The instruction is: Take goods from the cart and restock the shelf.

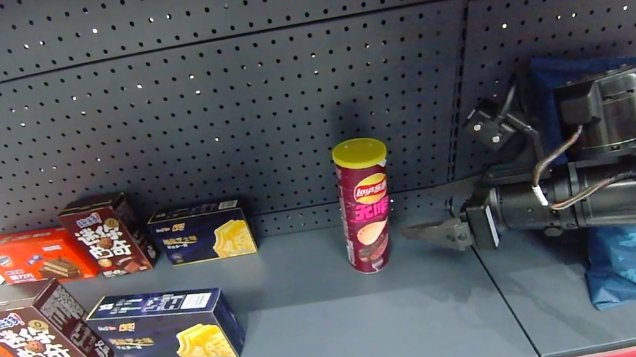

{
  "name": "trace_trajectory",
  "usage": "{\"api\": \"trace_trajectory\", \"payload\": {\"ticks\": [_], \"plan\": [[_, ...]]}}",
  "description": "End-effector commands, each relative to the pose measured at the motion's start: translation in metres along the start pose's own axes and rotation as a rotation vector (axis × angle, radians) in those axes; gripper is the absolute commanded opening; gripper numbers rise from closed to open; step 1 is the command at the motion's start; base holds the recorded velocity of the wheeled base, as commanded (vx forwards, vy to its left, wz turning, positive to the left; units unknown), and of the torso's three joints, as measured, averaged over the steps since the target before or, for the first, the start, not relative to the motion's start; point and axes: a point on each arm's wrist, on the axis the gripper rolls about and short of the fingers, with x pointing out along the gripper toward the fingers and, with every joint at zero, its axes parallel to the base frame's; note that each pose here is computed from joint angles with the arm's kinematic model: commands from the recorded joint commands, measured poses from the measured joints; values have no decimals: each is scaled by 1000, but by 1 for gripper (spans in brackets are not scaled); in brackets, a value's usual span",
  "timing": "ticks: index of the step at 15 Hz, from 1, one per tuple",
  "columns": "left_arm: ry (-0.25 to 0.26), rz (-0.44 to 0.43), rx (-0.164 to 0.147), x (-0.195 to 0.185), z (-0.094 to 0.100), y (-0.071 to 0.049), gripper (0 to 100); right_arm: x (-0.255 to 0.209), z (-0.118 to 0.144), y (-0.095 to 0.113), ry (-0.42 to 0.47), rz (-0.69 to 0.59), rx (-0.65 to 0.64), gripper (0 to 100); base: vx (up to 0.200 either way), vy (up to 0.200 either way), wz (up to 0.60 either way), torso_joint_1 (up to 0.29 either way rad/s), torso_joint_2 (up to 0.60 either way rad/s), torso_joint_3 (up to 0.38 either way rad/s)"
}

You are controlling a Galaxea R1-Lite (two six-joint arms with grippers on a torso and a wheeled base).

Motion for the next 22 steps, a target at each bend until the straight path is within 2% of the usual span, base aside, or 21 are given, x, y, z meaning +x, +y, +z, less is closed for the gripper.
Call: {"api": "trace_trajectory", "payload": {"ticks": [1,3,7,10,14,22], "plan": [[4,-1,-1,0,-1,0,0,13,-4,-6,18,-1,6,100,0,0,0,0,0,0],[8,-1,-9,0,-3,0,0,24,-3,-16,-11,-9,1,100,0,0,0,0,0,0],[17,-1,-9,1,-8,0,0,39,-8,-24,4,-16,-13,100,0,0,0,0,0,0],[2,0,-8,-4,-14,-1,0,53,-8,-36,2,-32,-13,100,0,0,0,0,0,0],[30,-1,-10,-14,-23,-2,0,67,-12,-41,0,-26,-16,100,0,0,0,0,0,0],[22,-1,-10,-16,-24,-2,0,85,-17,-42,-34,26,-32,100,0,0,0,0,0,0]]}}
